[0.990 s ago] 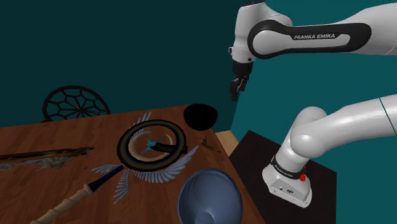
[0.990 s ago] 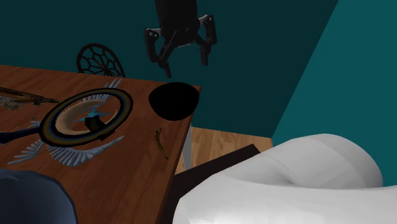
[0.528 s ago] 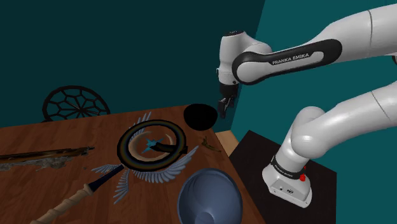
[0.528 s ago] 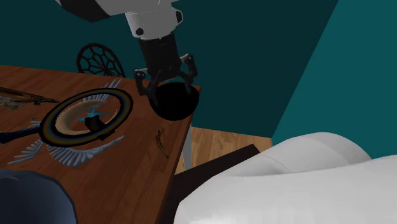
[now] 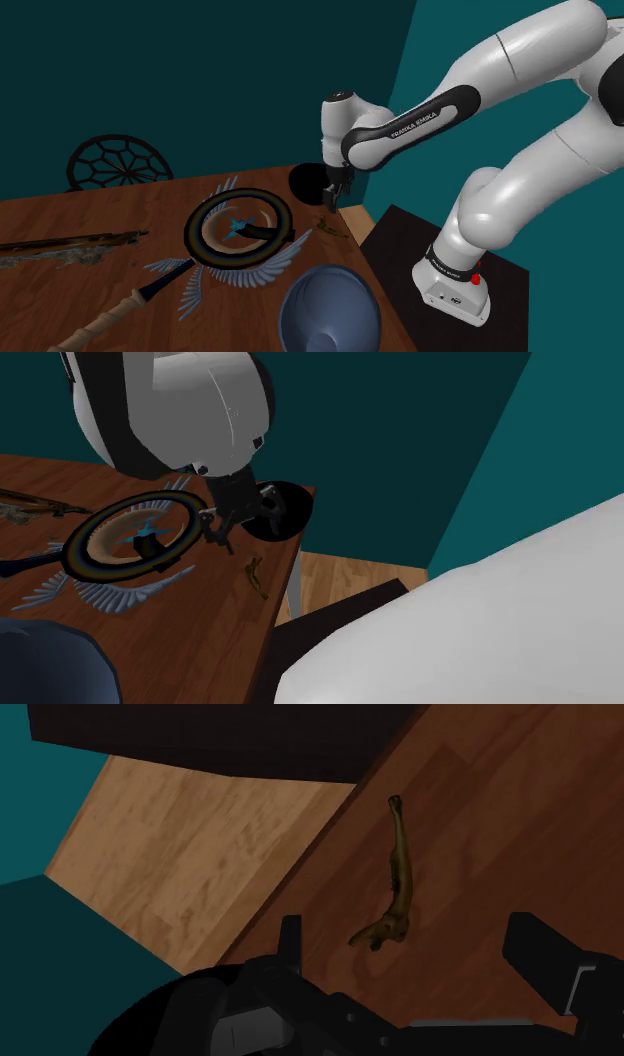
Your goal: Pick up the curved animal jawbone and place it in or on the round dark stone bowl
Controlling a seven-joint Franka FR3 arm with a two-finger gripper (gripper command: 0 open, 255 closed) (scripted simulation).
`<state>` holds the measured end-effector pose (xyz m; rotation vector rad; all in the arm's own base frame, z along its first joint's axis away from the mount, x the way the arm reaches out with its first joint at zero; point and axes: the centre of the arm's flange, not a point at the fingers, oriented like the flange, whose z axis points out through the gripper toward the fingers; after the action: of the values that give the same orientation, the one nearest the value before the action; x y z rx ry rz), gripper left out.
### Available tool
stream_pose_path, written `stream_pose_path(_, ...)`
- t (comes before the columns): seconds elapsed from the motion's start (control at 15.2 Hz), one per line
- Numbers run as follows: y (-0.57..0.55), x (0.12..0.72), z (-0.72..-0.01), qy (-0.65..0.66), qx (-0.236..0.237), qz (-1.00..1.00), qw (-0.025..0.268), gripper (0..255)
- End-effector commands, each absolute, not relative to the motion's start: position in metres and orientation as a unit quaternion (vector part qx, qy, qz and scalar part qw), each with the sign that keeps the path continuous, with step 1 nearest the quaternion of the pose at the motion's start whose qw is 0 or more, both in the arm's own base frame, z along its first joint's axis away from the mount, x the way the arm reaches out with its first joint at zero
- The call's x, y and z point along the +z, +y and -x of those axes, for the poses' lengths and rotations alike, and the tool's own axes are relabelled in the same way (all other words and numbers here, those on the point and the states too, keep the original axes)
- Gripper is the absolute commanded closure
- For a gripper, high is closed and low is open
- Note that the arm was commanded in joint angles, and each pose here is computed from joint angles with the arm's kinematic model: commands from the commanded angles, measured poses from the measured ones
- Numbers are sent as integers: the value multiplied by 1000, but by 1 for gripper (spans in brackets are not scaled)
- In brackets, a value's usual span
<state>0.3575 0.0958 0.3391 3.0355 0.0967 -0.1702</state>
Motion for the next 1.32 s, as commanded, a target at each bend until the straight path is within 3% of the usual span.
stream_pose_path(0.0,106,314,-365,32,-59,-997,49,0)
stream_pose_path(0.26,127,266,-376,33,-65,-996,50,0)
stream_pose_path(0.79,123,226,-371,33,-65,-996,50,0)
stream_pose_path(1.25,123,226,-371,33,-65,-996,50,0)
